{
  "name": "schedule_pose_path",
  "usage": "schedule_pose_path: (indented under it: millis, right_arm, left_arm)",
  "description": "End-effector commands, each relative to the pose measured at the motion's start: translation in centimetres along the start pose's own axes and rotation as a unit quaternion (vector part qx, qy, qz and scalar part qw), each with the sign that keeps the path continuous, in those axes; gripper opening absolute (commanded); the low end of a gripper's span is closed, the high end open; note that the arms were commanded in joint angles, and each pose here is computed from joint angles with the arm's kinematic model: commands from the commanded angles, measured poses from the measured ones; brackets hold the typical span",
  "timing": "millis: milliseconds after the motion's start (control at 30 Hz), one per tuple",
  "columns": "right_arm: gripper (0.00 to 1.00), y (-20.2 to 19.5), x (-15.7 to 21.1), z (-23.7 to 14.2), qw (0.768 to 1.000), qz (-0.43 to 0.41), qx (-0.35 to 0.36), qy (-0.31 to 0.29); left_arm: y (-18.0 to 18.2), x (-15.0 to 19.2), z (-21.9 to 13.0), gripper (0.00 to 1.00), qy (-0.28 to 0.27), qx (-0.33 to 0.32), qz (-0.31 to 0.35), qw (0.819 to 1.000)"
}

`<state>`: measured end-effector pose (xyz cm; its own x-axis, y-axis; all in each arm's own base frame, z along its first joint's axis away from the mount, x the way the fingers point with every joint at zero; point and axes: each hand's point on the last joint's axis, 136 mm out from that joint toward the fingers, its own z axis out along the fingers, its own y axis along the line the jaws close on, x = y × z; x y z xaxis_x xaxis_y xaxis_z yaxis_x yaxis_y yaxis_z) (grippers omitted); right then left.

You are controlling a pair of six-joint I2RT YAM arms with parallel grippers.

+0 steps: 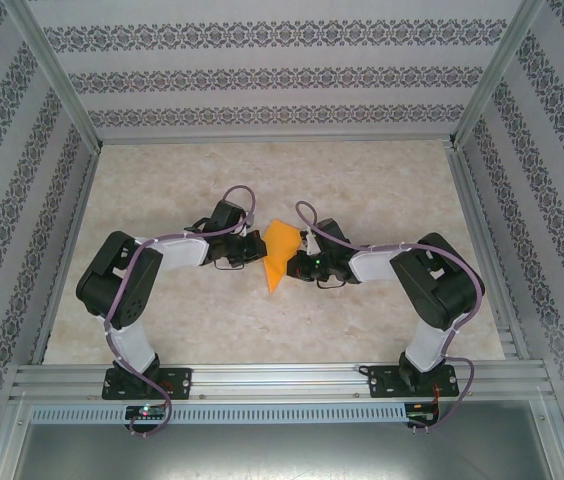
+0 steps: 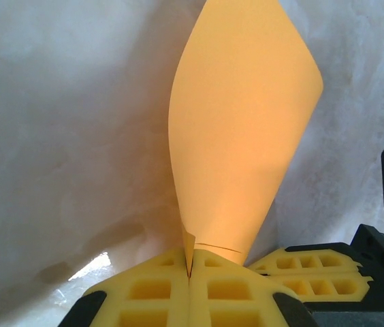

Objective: Fold a paper plane with a square sheet of paper (pick it up from the middle)
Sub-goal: Fold the wing for the fifth time at the center of the table.

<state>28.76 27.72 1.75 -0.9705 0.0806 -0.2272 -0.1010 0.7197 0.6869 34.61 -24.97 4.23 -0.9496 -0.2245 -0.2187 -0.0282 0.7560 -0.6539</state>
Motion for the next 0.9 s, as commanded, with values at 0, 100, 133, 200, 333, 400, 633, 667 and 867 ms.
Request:
schedule_pose_path:
  millis: [0, 100, 133, 200, 333, 400, 633, 667, 867]
  right_arm:
    - [0.03, 0.2, -0.1, -0.1, 1.000, -0.010, 0.007, -0.005]
    - [0.03, 0.9, -0.3, -0.4, 1.000, -0.012, -0.001, -0.011]
    - [0.03, 1.2, -0.4, -0.7, 1.000, -0.016, -0.003, -0.014]
    - [0.03, 1.8, -0.5, -1.3, 1.000, -0.021, -0.004, -0.018]
    - [0.02, 2.3, -0.5, -1.9, 0.999, -0.024, -0.008, -0.023]
    - [0.02, 2.5, -0.4, -1.7, 0.999, -0.024, -0.009, -0.021]
    - [0.02, 1.9, -0.5, 0.4, 1.000, -0.022, -0.001, -0.005]
    - [0.01, 1.7, -0.5, 0.6, 1.000, -0.022, 0.002, -0.002]
    - [0.01, 0.1, -0.1, 1.4, 0.999, -0.024, 0.032, 0.010]
  left_arm:
    - [-0.3, 0.6, -0.4, 0.04, 0.000, -0.007, 0.017, 1.000]
    - [-0.1, 0.7, -0.2, 0.04, 0.002, -0.015, 0.021, 1.000]
    - [-0.1, 0.8, -0.2, 0.04, 0.003, -0.016, 0.022, 1.000]
    - [0.1, 0.8, -0.2, 0.04, 0.003, -0.023, 0.024, 0.999]
    - [0.3, 0.9, -0.3, 0.04, 0.003, -0.035, 0.034, 0.999]
    - [0.3, 0.9, -0.2, 0.05, 0.004, -0.037, 0.037, 0.999]
    - [-0.3, 0.9, -0.1, 0.07, 0.005, -0.036, 0.045, 0.998]
    - [-0.4, 0.8, -0.2, 0.08, 0.004, -0.035, 0.046, 0.998]
    - [-1.1, 0.7, -0.7, 0.14, 0.002, -0.025, 0.049, 0.999]
